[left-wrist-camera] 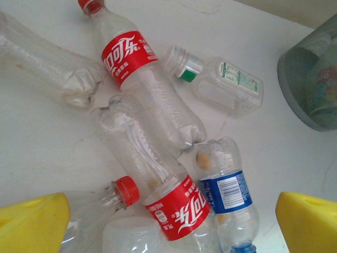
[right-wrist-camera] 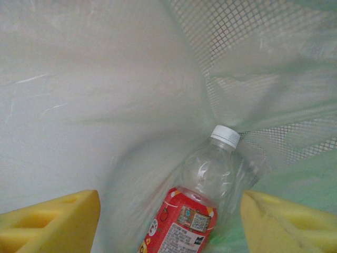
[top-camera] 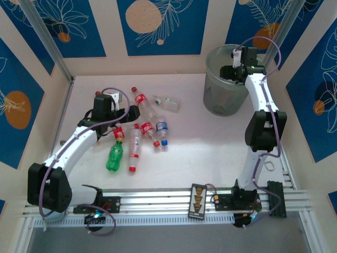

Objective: Put the plastic bottles in the bin

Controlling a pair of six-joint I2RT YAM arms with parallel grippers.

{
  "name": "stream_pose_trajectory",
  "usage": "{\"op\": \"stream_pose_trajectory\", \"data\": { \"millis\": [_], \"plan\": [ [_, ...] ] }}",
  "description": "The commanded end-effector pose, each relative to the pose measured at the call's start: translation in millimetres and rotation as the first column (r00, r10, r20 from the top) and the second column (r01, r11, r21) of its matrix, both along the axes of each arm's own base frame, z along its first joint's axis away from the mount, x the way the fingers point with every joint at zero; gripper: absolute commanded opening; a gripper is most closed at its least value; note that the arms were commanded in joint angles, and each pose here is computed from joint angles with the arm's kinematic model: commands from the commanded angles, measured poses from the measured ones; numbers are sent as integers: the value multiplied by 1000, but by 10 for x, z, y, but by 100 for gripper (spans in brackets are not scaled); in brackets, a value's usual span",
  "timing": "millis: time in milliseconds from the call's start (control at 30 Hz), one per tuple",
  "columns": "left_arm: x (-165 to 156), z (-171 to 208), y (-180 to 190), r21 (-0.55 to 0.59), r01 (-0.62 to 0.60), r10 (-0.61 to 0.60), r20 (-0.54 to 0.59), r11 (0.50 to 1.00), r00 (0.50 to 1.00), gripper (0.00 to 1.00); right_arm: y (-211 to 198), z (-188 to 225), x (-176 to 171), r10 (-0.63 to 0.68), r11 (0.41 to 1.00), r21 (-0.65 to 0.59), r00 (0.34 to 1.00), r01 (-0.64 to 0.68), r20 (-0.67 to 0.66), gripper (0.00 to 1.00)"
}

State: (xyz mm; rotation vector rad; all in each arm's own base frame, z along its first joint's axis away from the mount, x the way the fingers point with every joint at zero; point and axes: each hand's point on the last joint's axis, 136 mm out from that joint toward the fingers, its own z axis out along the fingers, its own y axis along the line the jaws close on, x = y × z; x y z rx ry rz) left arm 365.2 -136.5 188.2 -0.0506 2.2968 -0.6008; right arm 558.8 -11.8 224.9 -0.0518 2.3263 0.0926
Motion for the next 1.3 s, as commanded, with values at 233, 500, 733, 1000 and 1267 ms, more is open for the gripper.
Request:
{"op": "stream_pose_trajectory", "data": {
  "millis": [233, 500, 733, 1000, 1267],
  "plan": [
    [-137, -23, 200, 122, -29, 36, -55, 992, 998, 100, 87, 980, -262, 3, 999, 53, 988, -11, 154, 73],
    [-288, -163, 585, 194, -154, 188, -169, 969, 968, 100, 218, 1412, -615, 0, 995, 96, 979, -20, 204, 78],
    [-559, -290, 1062, 340, -373, 470, -273, 863, 839, 100, 659, 1487, -1056, 74, 991, 91, 975, -95, 210, 82],
    [-868, -338, 885, 304, -299, 402, -373, 905, 836, 99, 1058, 1192, -1539, 152, 981, 103, 979, -167, 135, 83],
    [-1491, -682, 832, 383, -170, 358, -495, 908, 792, 95, 1099, 941, -1659, 128, 974, 179, 988, -142, 84, 83]
  ]
}}
